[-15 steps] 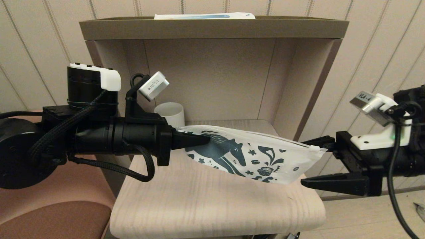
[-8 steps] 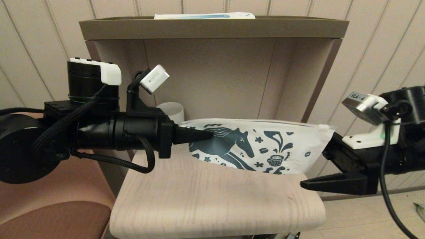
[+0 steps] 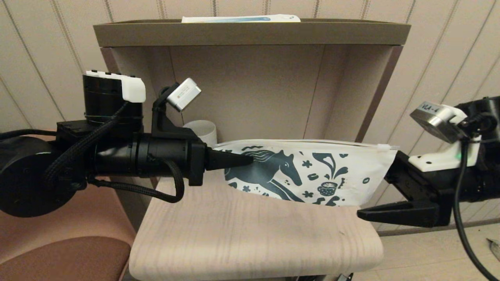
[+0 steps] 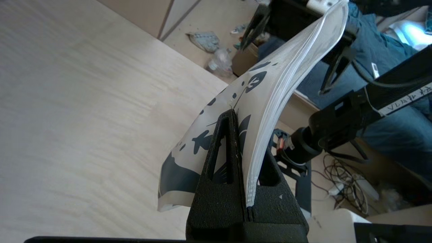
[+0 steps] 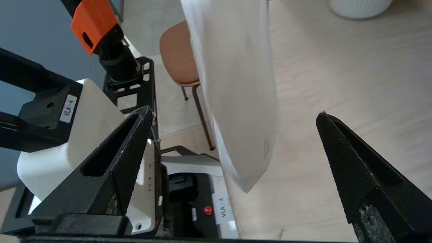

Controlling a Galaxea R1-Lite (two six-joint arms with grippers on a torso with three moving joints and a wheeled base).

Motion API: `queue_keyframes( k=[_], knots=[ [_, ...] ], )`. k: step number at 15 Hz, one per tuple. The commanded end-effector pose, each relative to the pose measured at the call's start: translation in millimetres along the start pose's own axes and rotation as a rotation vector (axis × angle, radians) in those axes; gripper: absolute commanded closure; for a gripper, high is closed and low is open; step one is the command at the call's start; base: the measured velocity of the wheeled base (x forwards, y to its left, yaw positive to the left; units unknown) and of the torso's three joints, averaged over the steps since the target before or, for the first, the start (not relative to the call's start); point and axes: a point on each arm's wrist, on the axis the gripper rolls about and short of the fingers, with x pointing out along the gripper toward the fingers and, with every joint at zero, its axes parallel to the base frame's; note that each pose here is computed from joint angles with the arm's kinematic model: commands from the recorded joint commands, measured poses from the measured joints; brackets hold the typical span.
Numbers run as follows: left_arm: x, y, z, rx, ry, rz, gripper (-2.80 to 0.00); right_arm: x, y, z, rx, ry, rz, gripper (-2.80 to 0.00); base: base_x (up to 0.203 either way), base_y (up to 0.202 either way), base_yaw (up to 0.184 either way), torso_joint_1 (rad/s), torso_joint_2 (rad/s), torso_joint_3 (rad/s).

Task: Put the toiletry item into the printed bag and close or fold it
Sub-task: Hand it to the other hand

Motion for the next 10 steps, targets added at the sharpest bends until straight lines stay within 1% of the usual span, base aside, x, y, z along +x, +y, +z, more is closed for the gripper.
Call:
queue_keyframes(
  k=[1, 2, 4, 6, 8, 10],
  knots=[
    [1, 1.6, -1, -0.006, 0.005, -0.003, 0.0, -1, 0, 8, -0.03, -0.011, 0.001, -2.8, 0.0, 0.0, 0.0, 0.0, 0.0, 0.0],
    [1, 1.4, -1, -0.004, 0.003, -0.004, 0.0, 4, 2, 10, -0.039, -0.009, 0.019, -2.8, 0.0, 0.0, 0.0, 0.0, 0.0, 0.0],
    [1, 0.6, -1, -0.003, 0.007, -0.023, 0.0, 12, 4, 16, -0.063, 0.014, -0.002, -2.8, 0.0, 0.0, 0.0, 0.0, 0.0, 0.0],
    [1, 0.1, 0, -0.002, 0.006, -0.026, 0.0, 23, 9, 17, -0.075, 0.037, 0.007, -2.8, 0.0, 0.0, 0.0, 0.0, 0.0, 0.0],
    [1, 0.1, 0, -0.002, 0.007, -0.028, 0.0, 29, 6, 19, -0.098, 0.061, -0.026, -2.8, 0.0, 0.0, 0.0, 0.0, 0.0, 0.0],
    [1, 0.2, -1, -0.002, 0.008, -0.029, 0.0, 29, 4, 26, -0.123, 0.056, -0.043, -2.8, 0.0, 0.0, 0.0, 0.0, 0.0, 0.0]
  ],
)
